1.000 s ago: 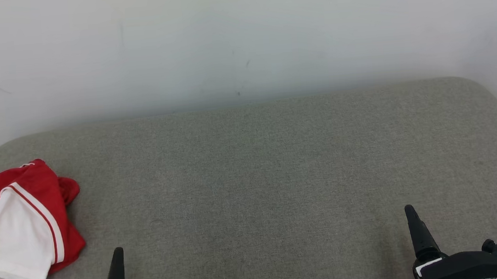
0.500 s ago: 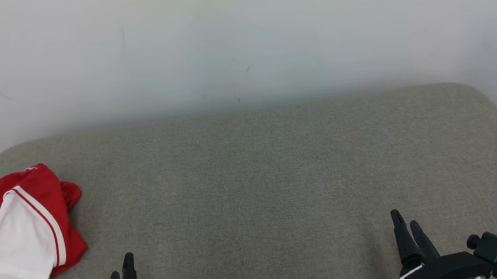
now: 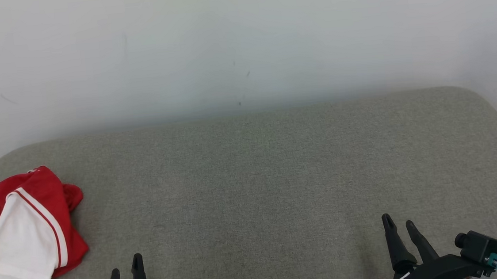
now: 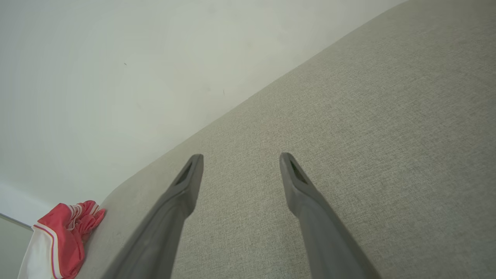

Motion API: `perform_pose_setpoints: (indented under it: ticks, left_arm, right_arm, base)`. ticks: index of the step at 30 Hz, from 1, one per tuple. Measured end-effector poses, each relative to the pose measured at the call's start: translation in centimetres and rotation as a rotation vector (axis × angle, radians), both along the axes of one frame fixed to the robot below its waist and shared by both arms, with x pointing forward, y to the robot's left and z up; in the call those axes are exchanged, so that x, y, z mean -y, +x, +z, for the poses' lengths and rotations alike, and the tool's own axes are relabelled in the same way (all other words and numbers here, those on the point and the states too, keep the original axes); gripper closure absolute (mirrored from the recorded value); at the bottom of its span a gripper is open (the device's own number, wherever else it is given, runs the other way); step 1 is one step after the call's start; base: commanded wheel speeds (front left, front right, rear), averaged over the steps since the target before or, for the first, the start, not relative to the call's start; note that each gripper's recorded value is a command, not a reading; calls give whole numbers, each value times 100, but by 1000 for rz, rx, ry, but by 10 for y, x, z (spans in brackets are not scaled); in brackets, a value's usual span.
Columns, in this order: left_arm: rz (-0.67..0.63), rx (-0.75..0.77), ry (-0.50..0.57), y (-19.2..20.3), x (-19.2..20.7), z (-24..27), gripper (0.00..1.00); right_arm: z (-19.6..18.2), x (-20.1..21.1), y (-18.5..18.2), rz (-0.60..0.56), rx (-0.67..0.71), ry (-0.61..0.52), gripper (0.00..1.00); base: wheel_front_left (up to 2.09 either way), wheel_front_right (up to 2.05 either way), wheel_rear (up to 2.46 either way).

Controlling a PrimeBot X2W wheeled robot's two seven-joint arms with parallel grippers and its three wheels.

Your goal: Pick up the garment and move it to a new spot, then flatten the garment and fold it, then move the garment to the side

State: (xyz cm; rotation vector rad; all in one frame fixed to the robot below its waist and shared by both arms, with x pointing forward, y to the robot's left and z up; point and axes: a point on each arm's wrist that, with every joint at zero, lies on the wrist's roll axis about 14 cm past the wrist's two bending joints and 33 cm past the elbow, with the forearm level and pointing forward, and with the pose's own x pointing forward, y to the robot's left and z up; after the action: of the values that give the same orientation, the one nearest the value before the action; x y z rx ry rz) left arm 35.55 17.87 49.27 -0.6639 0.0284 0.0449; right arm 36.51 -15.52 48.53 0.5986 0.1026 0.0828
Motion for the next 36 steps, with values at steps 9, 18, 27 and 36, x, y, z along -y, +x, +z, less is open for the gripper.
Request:
perform_pose_setpoints:
  ticks: [9, 18, 27, 36]
  left_arm:
    - [-8, 33, 117, -2, 1, 7, 0]
    - [-18, 58, 217, -3, 3, 11, 0]
    - [-5, 73, 285, -5, 0, 14, 0]
    - [-7, 97, 365, -10, 0, 19, 0]
  right_arm:
    - [1, -4, -2, 23, 18, -98, 0]
    - [4, -5, -4, 32, 41, -182, 0]
    - [4, -6, -6, 43, 54, -254, 0]
    - [5, -9, -9, 62, 71, -330, 0]
  base:
    - [0, 0, 0]
    - [0, 0, 0]
    - [0, 0, 0]
    - [0, 0, 0]
